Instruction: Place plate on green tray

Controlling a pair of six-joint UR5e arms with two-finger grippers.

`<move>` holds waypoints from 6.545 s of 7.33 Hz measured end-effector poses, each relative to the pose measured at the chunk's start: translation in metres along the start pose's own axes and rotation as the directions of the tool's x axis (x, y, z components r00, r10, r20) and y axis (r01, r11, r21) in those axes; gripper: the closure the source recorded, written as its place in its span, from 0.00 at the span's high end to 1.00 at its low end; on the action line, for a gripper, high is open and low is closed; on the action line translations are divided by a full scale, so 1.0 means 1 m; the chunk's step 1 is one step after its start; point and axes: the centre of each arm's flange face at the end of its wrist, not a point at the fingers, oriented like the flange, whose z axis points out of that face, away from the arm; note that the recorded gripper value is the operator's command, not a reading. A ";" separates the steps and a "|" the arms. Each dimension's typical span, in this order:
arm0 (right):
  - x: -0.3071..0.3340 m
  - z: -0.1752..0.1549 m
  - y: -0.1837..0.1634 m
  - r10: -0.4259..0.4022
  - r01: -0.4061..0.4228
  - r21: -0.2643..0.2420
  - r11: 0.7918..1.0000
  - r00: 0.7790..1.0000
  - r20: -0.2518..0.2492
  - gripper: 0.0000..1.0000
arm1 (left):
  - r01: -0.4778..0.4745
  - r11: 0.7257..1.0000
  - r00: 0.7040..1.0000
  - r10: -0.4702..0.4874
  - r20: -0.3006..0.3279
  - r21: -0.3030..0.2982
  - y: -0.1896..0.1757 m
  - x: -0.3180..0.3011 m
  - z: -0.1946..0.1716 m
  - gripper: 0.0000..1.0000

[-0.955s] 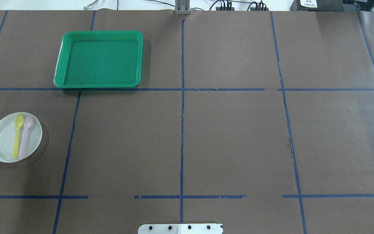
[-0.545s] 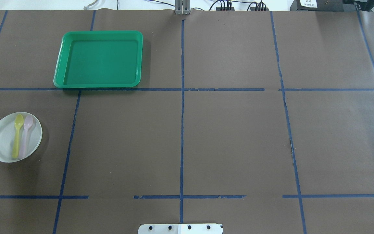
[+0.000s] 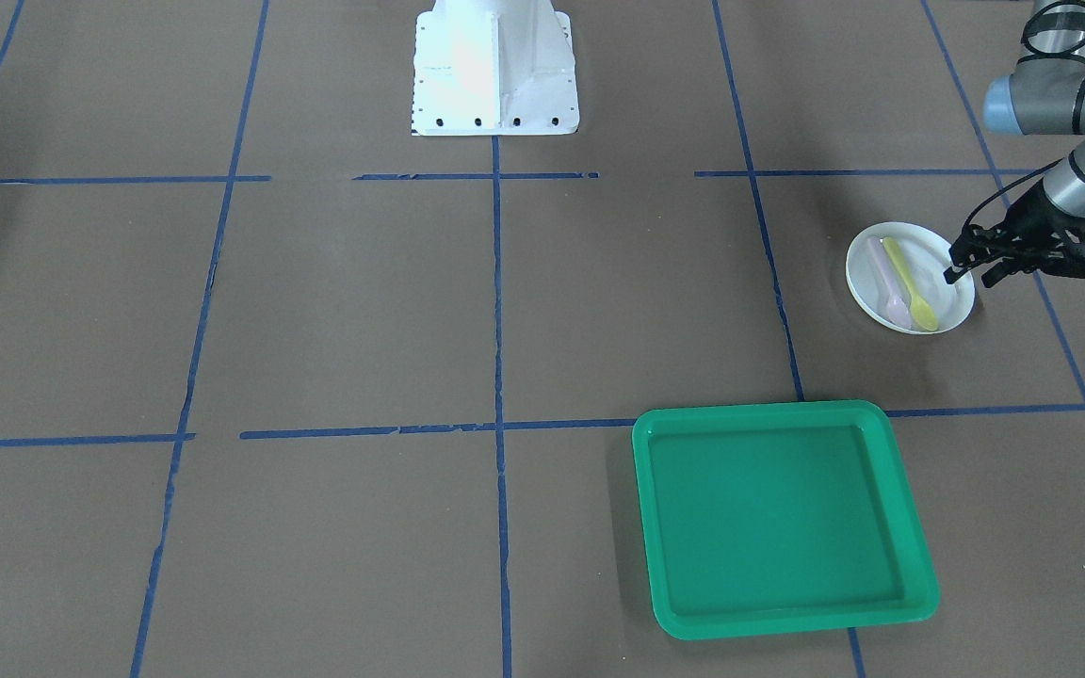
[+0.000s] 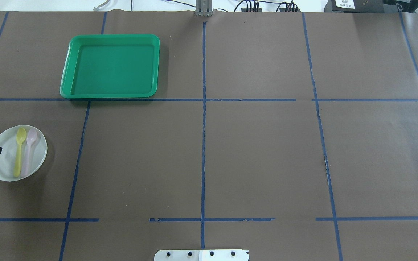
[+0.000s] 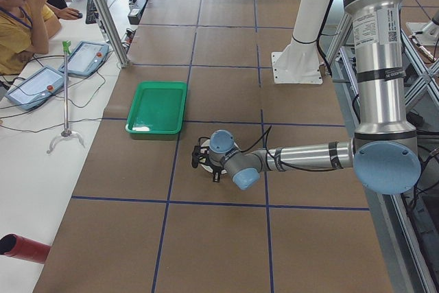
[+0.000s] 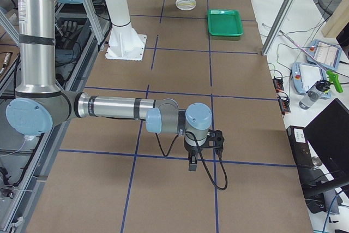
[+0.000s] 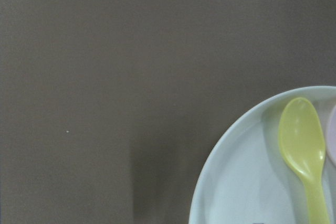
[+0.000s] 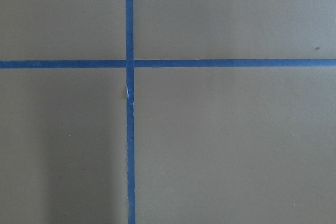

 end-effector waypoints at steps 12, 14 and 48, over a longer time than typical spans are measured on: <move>0.000 0.000 0.000 0.000 0.000 0.000 1.000 1.000 -0.001 1.00 | 0.025 0.999 0.973 -0.035 -0.228 -0.048 -0.281 0.202 -0.053 0.00; 0.000 0.000 0.000 0.000 0.000 0.000 1.000 1.000 0.000 1.00 | 0.056 0.998 0.984 -0.060 -0.167 -0.028 -0.331 0.212 -0.023 0.00; 0.000 0.000 0.000 0.000 0.000 0.000 1.000 1.000 -0.001 1.00 | -0.096 0.989 0.979 0.113 0.171 -0.109 -0.001 -0.105 -0.239 1.00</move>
